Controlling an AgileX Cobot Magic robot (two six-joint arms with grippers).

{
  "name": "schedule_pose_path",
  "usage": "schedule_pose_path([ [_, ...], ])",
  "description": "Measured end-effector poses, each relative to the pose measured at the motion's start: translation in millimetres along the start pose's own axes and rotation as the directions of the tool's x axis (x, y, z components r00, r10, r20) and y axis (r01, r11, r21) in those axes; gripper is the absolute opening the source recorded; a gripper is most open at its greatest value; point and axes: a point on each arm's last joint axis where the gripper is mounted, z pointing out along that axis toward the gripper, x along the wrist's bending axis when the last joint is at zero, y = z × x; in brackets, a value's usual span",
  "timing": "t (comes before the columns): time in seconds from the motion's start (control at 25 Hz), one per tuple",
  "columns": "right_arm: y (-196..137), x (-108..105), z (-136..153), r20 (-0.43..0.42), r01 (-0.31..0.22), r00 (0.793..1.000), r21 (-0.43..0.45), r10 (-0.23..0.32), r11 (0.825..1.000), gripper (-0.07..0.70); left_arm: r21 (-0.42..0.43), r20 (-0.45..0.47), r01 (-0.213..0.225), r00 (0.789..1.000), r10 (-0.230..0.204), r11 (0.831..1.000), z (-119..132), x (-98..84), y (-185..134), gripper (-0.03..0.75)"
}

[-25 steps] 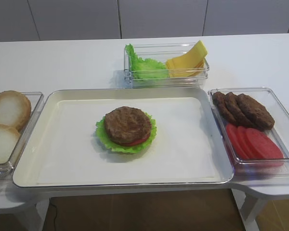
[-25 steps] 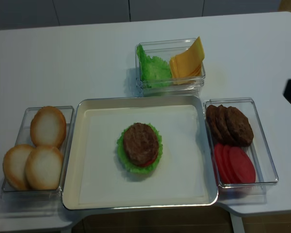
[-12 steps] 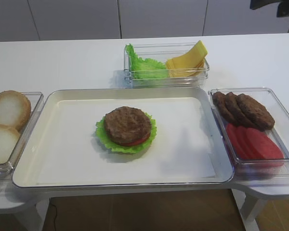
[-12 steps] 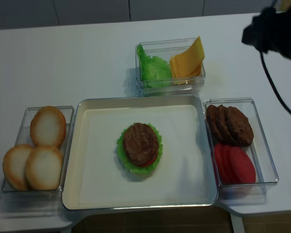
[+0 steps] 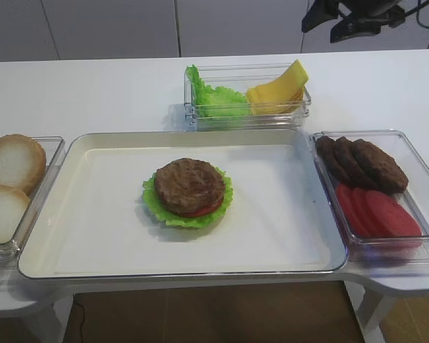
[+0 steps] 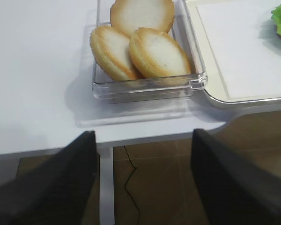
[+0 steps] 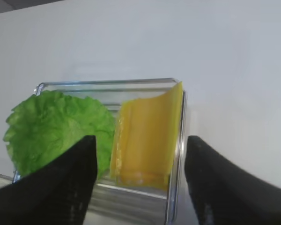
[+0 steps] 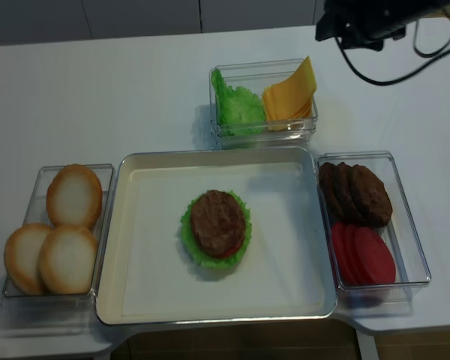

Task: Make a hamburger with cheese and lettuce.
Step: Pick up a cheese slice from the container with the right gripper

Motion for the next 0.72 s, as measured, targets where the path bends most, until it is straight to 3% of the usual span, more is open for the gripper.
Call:
schedule_pose_path([
  [0.4, 12, -33, 72, -0.010, -0.029, 1.000, 0.042, 0.030, 0.999, 0.382, 0.000, 0.000, 0.000, 1.000, 0.000, 1.000, 0, 0.0, 0, 0.468],
  [0.72, 6, -42, 88, -0.011, -0.055, 0.998, 0.061, 0.056, 0.997, 0.340, 0.000, 0.000, 0.000, 1.000, 0.000, 1.000, 0, 0.0, 0, 0.468],
])
